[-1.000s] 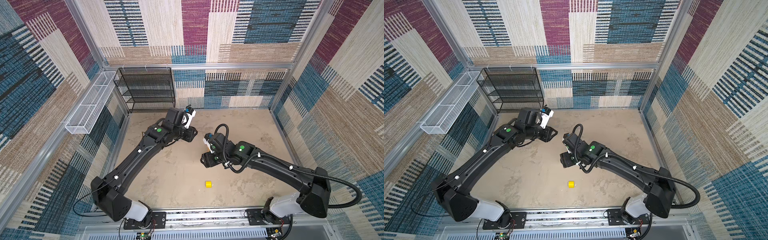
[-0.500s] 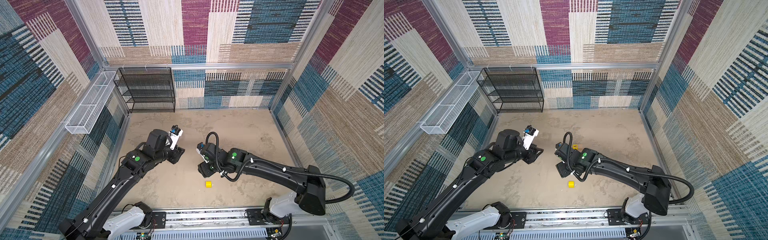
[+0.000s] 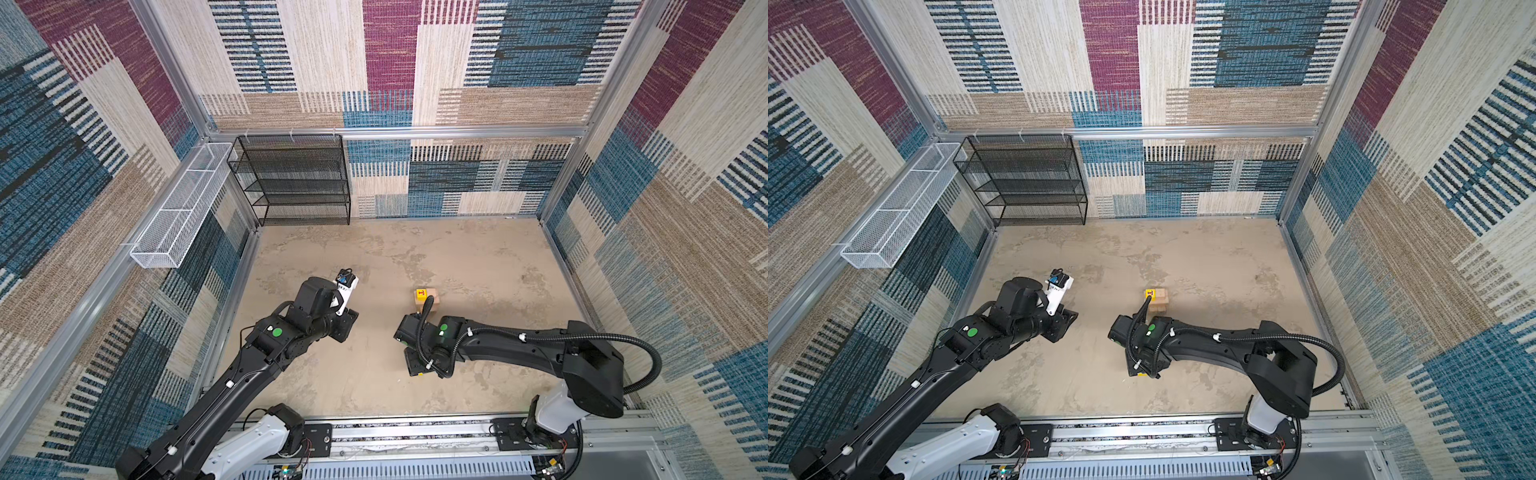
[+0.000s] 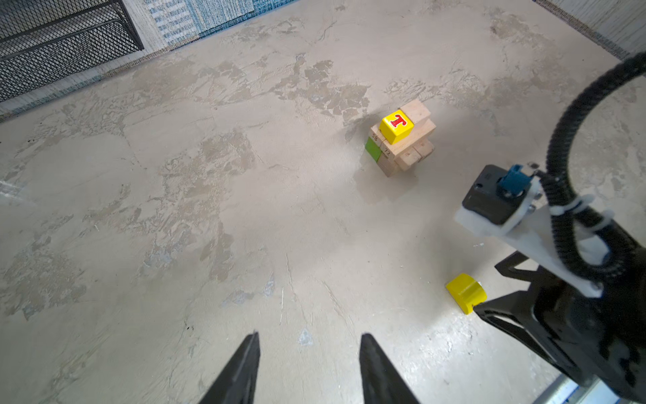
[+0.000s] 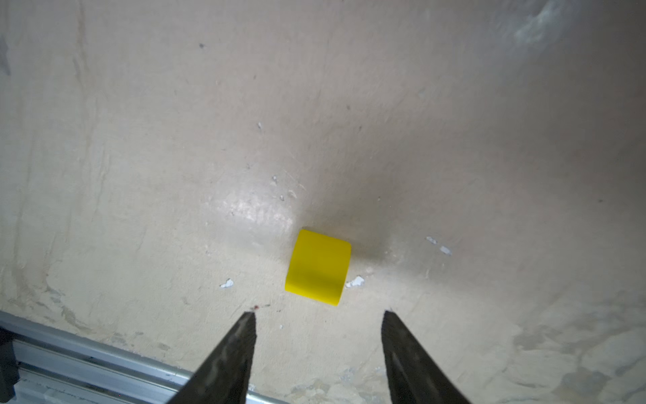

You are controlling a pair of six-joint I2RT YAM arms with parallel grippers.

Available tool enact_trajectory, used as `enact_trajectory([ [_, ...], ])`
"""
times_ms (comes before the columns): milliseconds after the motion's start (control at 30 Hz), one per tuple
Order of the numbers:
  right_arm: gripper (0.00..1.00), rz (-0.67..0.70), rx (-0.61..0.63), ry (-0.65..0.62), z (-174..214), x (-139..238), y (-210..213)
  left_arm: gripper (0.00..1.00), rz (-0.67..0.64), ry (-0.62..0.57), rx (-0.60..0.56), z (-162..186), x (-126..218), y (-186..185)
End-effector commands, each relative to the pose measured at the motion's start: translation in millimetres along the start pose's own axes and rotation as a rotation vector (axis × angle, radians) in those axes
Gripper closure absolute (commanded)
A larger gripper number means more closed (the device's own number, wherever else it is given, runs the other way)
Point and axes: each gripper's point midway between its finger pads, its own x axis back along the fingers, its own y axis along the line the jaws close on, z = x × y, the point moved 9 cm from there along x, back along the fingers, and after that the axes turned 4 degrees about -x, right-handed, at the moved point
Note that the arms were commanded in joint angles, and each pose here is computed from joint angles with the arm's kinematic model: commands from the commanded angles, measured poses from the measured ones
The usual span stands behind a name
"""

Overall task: Build the wood block tower
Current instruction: 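Grasp the yellow cylinder with the right gripper and lift it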

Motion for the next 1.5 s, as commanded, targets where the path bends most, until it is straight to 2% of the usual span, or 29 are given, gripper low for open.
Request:
enact_trajectory([
  [0, 0.42, -0.023, -0.046, 0.007, 2, -7, 7, 0.49, -0.023, -0.018, 0.002, -3, -3, 2],
  [200, 0.49, 0.010, -0.042, 0.021, 3, -18, 5, 0.49, -0.023, -0.010, 0.004, -1, -5, 2],
  [1100, 0.61, 0.064, -0.014, 0.006, -1, -26, 5, 0.49, -0.020, 0.015, 0.005, -2, -12, 2],
  [1233, 0.67, 0.070, -0.014, 0.005, -1, -26, 5, 0.49, -0.019, 0.017, 0.003, -2, -12, 1],
  [1400, 0.85, 0.072, -0.014, -0.007, -4, -18, 6, 0.49, -0.023, 0.015, 0.004, -2, -11, 2],
  [1467, 0.88, 0.070, -0.010, -0.033, -8, -3, 9, 0.49, -0.027, 0.010, 0.006, -3, -10, 2],
])
